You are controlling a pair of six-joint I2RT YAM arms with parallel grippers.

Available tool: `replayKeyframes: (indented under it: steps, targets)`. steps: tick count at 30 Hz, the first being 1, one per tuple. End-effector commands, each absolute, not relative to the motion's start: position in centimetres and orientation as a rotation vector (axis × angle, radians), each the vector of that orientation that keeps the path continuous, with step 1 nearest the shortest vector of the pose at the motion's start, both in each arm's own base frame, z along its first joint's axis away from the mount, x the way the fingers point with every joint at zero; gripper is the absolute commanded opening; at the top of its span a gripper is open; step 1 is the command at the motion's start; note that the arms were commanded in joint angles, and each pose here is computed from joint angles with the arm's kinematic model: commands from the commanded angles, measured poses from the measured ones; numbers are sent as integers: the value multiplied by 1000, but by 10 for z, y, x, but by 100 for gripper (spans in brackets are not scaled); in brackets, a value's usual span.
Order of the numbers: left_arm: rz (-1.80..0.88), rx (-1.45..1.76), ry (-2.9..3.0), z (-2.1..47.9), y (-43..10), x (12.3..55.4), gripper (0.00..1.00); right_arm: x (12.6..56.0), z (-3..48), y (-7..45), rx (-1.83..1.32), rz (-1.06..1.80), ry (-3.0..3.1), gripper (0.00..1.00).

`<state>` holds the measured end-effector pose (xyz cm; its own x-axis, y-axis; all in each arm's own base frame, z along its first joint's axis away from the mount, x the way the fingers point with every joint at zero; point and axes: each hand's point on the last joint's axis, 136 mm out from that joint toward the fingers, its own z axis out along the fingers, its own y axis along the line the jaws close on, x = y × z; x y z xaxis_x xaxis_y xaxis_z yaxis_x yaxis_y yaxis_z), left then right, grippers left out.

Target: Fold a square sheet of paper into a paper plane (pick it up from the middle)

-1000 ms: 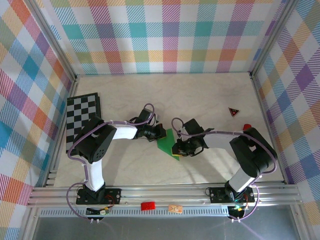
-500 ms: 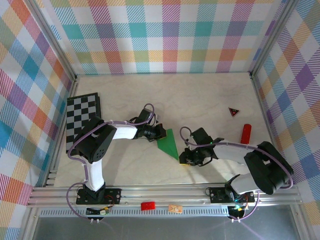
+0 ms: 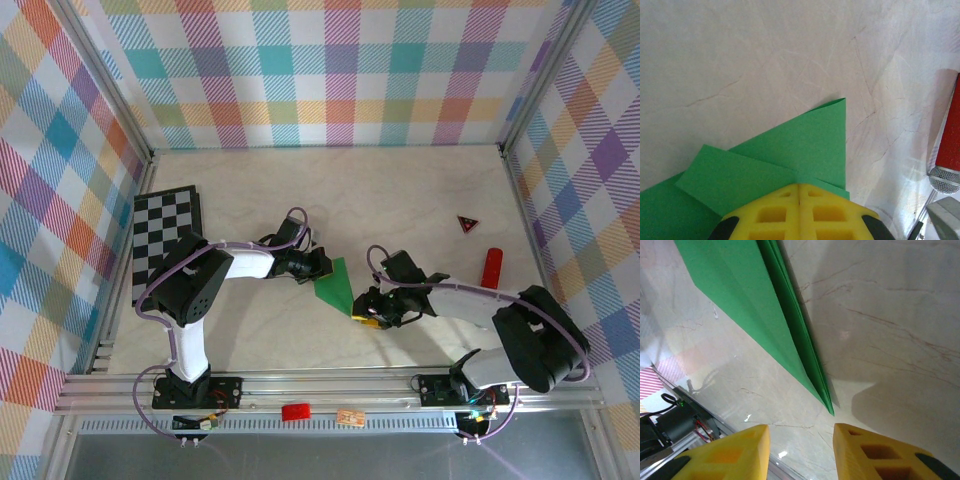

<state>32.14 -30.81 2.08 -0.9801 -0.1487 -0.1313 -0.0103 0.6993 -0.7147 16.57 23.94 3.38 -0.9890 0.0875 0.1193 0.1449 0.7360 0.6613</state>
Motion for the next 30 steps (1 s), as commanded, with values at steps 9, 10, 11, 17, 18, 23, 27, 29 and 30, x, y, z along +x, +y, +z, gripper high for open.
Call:
replayKeyframes:
  steps: [9, 10, 11, 17, 18, 23, 27, 29, 30]
  targets:
    - [-1038, -235, 2862, -17, -286, 303, 5, 166, 25, 246, -249, -1071, -2787, 38]
    - [-1040, -234, 2861, -17, -287, 303, 5, 168, 26, 248, -244, -1086, -2786, 37]
    - [-1041, -233, 2863, -17, -287, 302, 5, 169, 27, 249, -244, -1104, -2786, 37]
    - [-1061, -226, 2866, -17, -289, 301, 5, 183, 38, 256, -240, -1205, -2826, 36]
    - [-1063, -225, 2866, -17, -289, 301, 6, 184, 40, 256, -241, -1217, -2832, 36]
    - [-1062, -224, 2863, -16, -289, 301, 6, 186, 43, 256, -225, -1235, -2849, 37]
    - [-1066, -224, 2857, -14, -289, 302, 6, 190, 46, 258, -208, -1287, -2870, 37]
    - [-1067, -222, 2858, -13, -290, 301, 6, 194, 49, 260, -182, -1322, -2881, 37]
    - [-1072, -222, 2854, -12, -290, 302, 6, 195, 51, 262, -170, -1338, -2883, 37]
